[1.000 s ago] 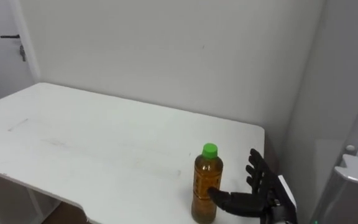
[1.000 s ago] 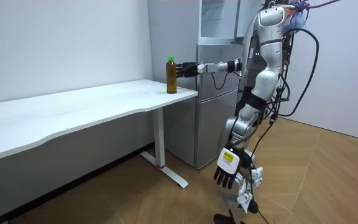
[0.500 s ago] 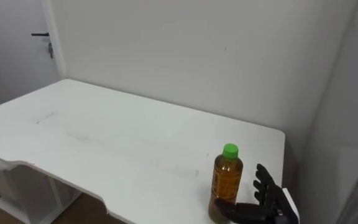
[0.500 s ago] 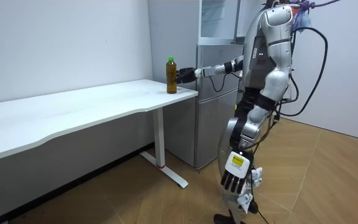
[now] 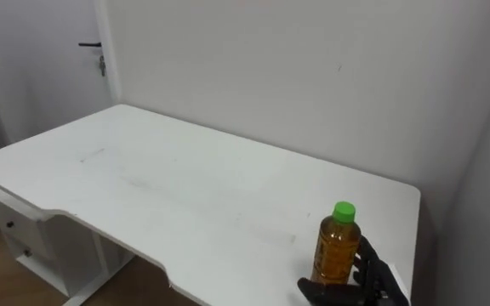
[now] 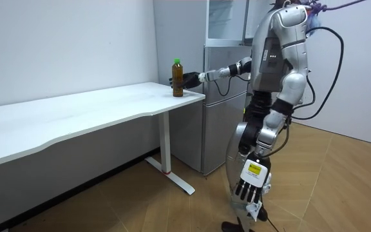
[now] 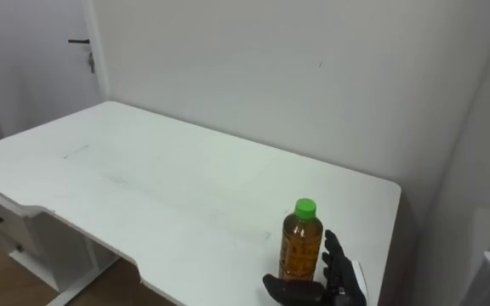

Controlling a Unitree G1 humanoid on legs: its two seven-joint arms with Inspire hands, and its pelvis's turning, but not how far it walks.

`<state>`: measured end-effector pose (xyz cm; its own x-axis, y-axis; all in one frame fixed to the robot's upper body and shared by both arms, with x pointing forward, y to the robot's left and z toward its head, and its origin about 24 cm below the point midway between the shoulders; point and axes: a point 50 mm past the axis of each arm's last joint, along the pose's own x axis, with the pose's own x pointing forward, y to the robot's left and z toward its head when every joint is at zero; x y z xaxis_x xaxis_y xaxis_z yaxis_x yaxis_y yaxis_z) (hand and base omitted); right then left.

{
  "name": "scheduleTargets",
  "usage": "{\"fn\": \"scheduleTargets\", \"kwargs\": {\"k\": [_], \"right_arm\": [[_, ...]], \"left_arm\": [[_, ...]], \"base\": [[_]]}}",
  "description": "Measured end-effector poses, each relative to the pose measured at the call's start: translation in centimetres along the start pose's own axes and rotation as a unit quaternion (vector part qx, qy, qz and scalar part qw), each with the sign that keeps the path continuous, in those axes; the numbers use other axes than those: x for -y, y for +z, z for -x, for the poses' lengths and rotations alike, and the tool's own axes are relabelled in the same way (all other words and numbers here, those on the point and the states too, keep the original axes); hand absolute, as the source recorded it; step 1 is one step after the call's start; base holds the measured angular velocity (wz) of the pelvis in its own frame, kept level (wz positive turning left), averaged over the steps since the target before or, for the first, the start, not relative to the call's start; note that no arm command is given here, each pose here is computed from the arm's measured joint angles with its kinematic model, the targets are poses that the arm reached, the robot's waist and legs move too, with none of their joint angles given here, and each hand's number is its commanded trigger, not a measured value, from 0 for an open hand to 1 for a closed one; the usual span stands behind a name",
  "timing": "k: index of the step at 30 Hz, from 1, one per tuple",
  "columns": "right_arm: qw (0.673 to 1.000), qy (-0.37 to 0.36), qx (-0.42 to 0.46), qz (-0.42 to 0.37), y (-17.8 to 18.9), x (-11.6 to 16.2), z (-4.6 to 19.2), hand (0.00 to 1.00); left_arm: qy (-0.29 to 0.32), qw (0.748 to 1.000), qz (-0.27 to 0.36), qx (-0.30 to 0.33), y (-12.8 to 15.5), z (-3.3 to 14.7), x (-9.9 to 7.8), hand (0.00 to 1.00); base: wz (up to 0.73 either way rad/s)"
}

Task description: Put the bottle in the upper fridge

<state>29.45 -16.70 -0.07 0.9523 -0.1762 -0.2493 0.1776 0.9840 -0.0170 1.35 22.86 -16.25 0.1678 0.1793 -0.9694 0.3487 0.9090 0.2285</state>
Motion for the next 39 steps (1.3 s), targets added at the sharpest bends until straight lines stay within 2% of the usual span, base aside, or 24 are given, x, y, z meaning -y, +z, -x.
{"fn": "scheduleTargets", "kwargs": {"k": [6, 39], "right_arm": [[1.0, 0.006, -0.001, 0.019, -0.1, -0.3, 0.1, 0.0], [1.0, -0.017, 0.01, -0.001, 1.0, -0.4, -0.5, 0.0]], "left_arm": [[-0.003, 1.0, 0.0, -0.001, -0.1, 0.0, 0.1, 0.0], [-0.008, 1.0, 0.004, -0.017, -1.8, 0.3, 0.6, 0.0]], "base": [[0.0], [0.04]]}}
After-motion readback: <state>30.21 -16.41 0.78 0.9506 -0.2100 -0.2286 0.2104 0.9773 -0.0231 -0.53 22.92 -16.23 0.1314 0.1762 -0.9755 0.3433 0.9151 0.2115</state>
